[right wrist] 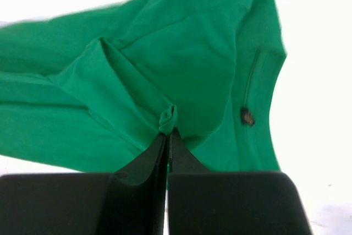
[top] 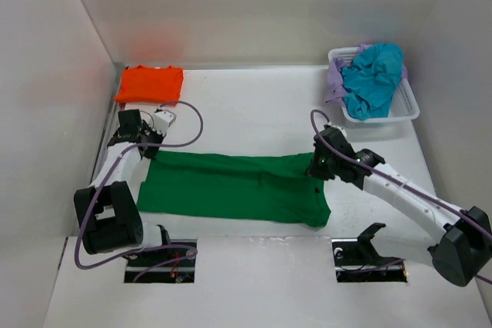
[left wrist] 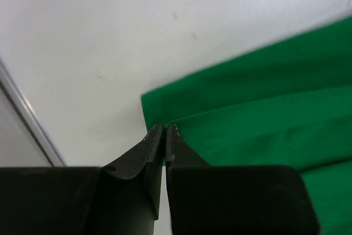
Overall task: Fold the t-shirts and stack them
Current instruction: Fold the other side of the tshirt into a rectangle
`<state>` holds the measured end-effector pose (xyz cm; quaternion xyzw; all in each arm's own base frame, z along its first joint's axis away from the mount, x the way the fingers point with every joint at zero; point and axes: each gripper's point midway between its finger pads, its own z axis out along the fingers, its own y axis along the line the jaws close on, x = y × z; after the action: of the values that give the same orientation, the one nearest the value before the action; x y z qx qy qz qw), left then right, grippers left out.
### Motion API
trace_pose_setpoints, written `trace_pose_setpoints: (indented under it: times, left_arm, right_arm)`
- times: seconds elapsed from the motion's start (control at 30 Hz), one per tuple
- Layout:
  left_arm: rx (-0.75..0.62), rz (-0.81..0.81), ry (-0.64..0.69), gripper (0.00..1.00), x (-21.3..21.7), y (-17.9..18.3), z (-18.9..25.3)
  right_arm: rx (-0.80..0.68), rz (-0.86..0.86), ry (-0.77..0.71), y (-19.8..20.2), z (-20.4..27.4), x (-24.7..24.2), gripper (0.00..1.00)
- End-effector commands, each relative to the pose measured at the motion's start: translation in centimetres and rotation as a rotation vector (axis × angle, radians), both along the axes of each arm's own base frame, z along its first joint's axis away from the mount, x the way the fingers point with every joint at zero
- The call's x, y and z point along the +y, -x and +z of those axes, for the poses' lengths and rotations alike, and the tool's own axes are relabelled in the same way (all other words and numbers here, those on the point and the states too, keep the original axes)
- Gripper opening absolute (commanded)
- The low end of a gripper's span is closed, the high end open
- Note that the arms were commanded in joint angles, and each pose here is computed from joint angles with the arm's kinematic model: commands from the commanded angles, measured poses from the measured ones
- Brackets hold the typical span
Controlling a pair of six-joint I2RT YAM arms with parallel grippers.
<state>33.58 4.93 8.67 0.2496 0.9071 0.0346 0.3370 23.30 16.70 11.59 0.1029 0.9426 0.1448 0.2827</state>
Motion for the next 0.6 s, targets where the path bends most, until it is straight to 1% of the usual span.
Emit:
trace_pose_setpoints:
  times: [0.0,0.17,0.33,0.57]
  left_arm:
    - [0.003,-0.067,-0.083,0.0,0.8,1.4,-1.2]
    - [-0.005,-0.076,-0.136,0.01,1.4,1.9,-2.3]
    - [-0.022,-0.088,-0.163,0.03,1.9,2.0,-1.8]
    - [0.001,-0.121,-0.183,0.04,1.7,2.9,-3.1]
  right_arm:
    - [-0.015,-0.04,-0.081,0.5,-0.5,1.4,0.0]
    - [0.026,0.003,-0.085,1.4,-2.3,3.5,0.0]
    - [0.07,0.0,-0.057,2.3,-4.0,3.2,0.0]
    - [0.109,0.016,-0.038,3.5,-5.5,3.4,0.0]
